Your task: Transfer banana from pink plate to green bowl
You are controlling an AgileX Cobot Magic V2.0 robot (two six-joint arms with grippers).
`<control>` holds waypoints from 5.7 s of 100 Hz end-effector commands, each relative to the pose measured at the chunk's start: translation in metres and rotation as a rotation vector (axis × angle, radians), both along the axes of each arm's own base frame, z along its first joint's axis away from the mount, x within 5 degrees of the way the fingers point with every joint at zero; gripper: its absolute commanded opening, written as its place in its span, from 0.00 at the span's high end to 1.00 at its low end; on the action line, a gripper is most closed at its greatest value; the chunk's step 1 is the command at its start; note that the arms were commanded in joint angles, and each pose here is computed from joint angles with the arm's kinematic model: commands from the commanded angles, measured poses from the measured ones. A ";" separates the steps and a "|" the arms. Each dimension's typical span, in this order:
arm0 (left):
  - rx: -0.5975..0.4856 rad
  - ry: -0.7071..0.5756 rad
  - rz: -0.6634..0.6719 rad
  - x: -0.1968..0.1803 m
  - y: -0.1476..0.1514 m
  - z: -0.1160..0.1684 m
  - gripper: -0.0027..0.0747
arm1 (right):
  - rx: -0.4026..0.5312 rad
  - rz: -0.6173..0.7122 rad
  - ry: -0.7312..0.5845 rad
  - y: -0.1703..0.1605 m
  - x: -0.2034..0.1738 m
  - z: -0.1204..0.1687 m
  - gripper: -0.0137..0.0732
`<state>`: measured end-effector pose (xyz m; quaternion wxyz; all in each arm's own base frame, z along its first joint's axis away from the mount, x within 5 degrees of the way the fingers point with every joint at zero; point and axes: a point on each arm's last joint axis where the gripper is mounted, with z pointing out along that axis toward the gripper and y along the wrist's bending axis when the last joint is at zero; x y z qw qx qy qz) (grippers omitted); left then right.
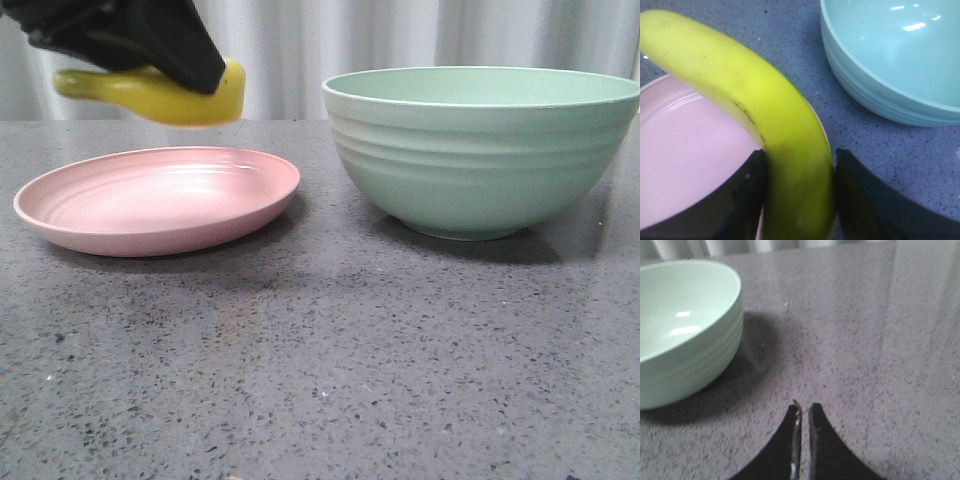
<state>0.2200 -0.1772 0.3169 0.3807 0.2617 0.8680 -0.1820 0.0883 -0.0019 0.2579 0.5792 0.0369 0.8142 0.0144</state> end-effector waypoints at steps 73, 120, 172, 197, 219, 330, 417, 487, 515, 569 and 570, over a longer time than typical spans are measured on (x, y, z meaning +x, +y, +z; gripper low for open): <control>-0.122 -0.216 -0.278 -0.053 -0.043 0.043 0.72 | 0.137 0.253 0.100 0.037 0.060 0.123 0.54; -0.134 -0.234 -0.354 -0.069 -0.056 0.044 0.72 | 0.435 0.402 0.339 0.096 0.162 0.133 0.36; -0.154 -0.252 -0.366 -0.070 -0.064 0.043 0.72 | 0.502 0.434 0.464 0.122 0.199 0.111 0.36; -0.154 -0.252 -0.366 -0.070 -0.064 0.043 0.72 | 0.503 0.430 0.451 0.123 0.200 0.111 0.37; -0.154 -0.252 -0.366 -0.070 -0.064 0.043 0.66 | 0.503 0.430 0.451 0.123 0.200 0.111 0.62; -0.199 -0.339 -0.365 -0.077 -0.051 0.065 0.39 | 0.451 0.258 0.303 0.061 0.222 0.142 0.75; -0.216 -0.349 -0.360 -0.077 -0.052 0.067 0.39 | 0.373 0.200 0.392 0.054 0.257 0.100 0.52; -0.220 -0.345 -0.359 -0.077 -0.052 0.067 0.39 | 0.356 0.213 0.390 0.054 0.254 0.103 0.37; -0.221 -0.343 -0.358 -0.077 -0.052 0.067 0.40 | 0.269 0.230 0.295 0.048 0.226 0.138 0.37; -0.275 -0.389 -0.353 -0.089 -0.033 0.087 0.99 | 0.146 0.286 0.191 0.041 0.142 0.181 0.92; -0.275 -0.391 -0.353 -0.089 -0.032 0.087 0.99 | 0.142 0.287 0.192 0.041 0.141 0.179 0.92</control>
